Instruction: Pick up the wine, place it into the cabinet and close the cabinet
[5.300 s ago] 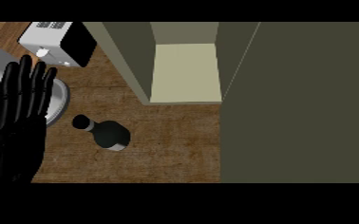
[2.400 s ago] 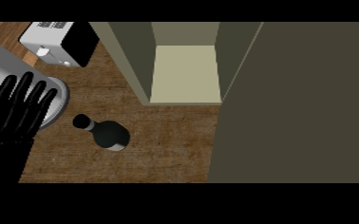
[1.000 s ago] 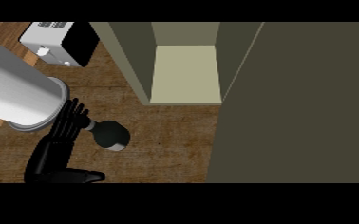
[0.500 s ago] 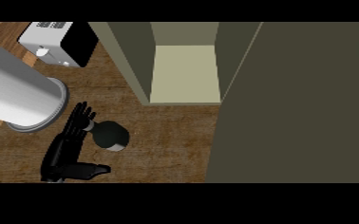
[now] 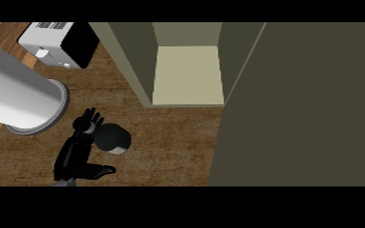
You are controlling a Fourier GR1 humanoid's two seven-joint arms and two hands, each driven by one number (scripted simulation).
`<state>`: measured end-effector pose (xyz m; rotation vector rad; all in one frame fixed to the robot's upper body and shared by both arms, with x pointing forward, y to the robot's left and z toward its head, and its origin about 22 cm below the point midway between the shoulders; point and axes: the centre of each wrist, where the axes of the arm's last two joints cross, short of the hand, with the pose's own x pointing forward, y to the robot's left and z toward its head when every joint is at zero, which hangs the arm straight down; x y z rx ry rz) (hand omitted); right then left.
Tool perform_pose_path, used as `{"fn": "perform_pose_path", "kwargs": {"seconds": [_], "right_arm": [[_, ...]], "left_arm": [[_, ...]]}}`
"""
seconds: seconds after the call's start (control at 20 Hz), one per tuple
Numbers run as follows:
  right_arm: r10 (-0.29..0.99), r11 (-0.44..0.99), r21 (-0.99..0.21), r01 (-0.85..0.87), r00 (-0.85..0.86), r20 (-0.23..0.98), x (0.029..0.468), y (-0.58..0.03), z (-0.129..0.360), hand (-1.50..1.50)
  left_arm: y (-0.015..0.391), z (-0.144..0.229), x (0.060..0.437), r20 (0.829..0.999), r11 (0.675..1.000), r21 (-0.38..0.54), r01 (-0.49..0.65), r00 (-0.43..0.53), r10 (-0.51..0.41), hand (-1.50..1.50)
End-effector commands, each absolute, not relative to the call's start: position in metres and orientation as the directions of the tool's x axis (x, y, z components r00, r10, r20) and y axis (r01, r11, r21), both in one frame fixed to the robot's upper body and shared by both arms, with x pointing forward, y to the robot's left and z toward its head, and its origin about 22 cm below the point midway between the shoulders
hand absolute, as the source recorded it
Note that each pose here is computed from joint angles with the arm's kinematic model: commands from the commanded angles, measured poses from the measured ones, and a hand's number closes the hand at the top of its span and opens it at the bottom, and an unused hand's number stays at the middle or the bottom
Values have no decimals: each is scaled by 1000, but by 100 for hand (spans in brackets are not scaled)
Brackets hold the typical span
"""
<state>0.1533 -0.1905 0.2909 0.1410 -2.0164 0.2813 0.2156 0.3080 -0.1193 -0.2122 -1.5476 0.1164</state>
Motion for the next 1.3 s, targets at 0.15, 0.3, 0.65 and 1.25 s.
{"fn": "perform_pose_path", "kwargs": {"seconds": [0.15,0.3,0.65,1.25], "right_arm": [[-22,955,-109,-274,-434,900,115,-197,284,-150],[-13,957,-111,-266,-426,905,125,-202,294,-150],[-4,956,-120,-266,-422,907,131,-202,305,-150],[-8,966,-106,-236,-437,899,132,-206,292,-150]], "left_arm": [[313,-128,229,975,971,-223,86,20,222,-150],[312,-138,228,980,975,-200,93,20,200,-150],[285,-146,240,960,957,-279,83,14,279,150],[272,-133,252,973,968,-64,244,-198,115,150]]}}
